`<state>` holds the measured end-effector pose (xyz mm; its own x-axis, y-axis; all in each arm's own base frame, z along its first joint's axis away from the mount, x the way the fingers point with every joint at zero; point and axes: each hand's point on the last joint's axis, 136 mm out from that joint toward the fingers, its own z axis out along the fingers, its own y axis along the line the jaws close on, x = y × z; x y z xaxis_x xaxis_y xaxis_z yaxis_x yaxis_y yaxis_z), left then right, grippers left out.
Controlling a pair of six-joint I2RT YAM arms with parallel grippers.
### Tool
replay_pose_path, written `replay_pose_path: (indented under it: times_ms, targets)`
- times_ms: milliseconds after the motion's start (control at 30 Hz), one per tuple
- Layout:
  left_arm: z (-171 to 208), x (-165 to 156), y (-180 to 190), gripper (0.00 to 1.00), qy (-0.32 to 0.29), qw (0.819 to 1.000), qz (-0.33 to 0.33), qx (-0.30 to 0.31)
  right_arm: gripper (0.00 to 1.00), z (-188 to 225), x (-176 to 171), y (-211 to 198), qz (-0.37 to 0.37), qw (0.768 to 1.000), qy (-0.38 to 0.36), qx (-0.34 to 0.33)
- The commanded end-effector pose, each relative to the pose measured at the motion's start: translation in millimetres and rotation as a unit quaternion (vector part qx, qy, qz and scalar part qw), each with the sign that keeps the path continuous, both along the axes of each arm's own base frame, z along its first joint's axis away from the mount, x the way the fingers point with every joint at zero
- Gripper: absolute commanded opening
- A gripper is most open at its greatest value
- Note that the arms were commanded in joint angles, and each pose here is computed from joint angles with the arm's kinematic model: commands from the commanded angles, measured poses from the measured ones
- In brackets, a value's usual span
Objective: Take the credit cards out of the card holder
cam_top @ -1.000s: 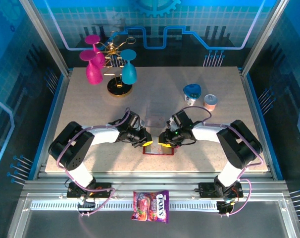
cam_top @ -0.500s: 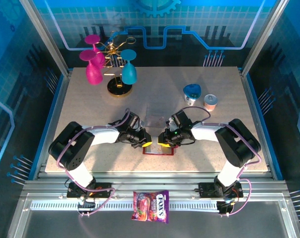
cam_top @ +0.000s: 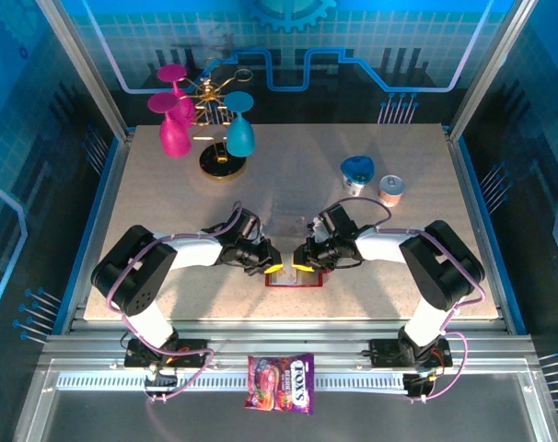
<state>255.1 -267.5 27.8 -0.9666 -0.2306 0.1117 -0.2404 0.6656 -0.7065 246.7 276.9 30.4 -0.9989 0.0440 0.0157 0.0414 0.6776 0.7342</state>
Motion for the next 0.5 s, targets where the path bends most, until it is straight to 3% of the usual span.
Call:
replay_pose_path:
  times_ms: [0,467]
  targets:
    - [-12.4,-7.7,4.1,0.13,0.012,1.000,-0.003,0.014,0.21,-7.3,-4.6,2.0,0.000,1.000,0.013,0.010]
    - [-11.9,-8.6,5.1,0.13,0.011,1.000,-0.002,0.015,0.08,-4.1,-5.6,-1.7,-0.005,1.000,0.004,0.009]
